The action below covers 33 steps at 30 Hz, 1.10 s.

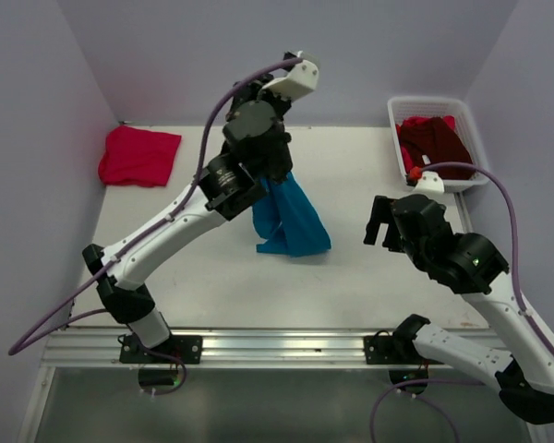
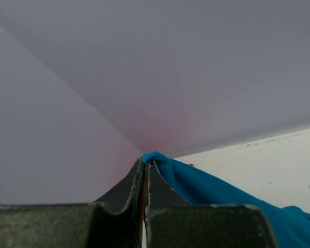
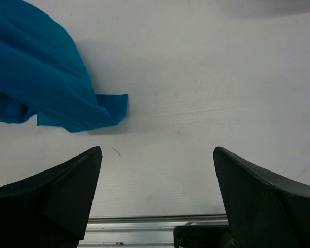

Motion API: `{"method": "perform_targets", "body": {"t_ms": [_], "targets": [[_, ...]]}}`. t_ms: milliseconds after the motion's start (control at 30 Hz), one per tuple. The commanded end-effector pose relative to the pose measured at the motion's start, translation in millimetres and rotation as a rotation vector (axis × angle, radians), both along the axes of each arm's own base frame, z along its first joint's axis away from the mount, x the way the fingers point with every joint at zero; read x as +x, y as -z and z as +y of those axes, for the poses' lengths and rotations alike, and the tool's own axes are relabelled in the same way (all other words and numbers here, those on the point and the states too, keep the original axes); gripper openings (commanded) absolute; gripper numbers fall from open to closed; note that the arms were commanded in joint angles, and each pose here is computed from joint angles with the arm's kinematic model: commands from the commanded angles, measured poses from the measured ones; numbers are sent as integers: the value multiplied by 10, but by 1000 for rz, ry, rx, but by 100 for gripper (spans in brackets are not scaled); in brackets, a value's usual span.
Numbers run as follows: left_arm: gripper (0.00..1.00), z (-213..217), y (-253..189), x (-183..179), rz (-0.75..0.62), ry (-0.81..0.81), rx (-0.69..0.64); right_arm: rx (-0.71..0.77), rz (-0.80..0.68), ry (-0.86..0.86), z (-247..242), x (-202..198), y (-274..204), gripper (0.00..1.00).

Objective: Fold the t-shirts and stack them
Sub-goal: Flatten the tshirt out

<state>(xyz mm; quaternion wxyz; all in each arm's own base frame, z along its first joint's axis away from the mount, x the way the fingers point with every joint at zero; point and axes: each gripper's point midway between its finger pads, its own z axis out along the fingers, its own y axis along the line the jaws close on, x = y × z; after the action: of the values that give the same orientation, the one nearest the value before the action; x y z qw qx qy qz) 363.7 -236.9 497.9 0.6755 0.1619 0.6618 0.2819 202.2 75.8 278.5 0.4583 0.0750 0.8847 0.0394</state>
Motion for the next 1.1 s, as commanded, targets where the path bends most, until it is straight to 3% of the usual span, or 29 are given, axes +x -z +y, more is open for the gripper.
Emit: {"method": "perform_targets", "body": {"t_ms": [0, 233, 400, 567, 1067], "targets": [[0, 598, -511, -374, -103, -177, -109, 13, -11, -22, 132, 113, 19, 94], [0, 729, -534, -603, -91, -187, -124, 11, 45, -91, 469, 338, 321, 96], [0, 738, -495, -644, -80, -187, -114, 149, 145, -302, 1125, 399, 752, 98], [0, 754, -533, -698, -84, -182, -123, 163, 246, -390, 1441, 448, 1184, 99], [0, 427, -506, -780, -71, -143, -106, 172, 284, -651, 2467, 516, 1432, 99]]}}
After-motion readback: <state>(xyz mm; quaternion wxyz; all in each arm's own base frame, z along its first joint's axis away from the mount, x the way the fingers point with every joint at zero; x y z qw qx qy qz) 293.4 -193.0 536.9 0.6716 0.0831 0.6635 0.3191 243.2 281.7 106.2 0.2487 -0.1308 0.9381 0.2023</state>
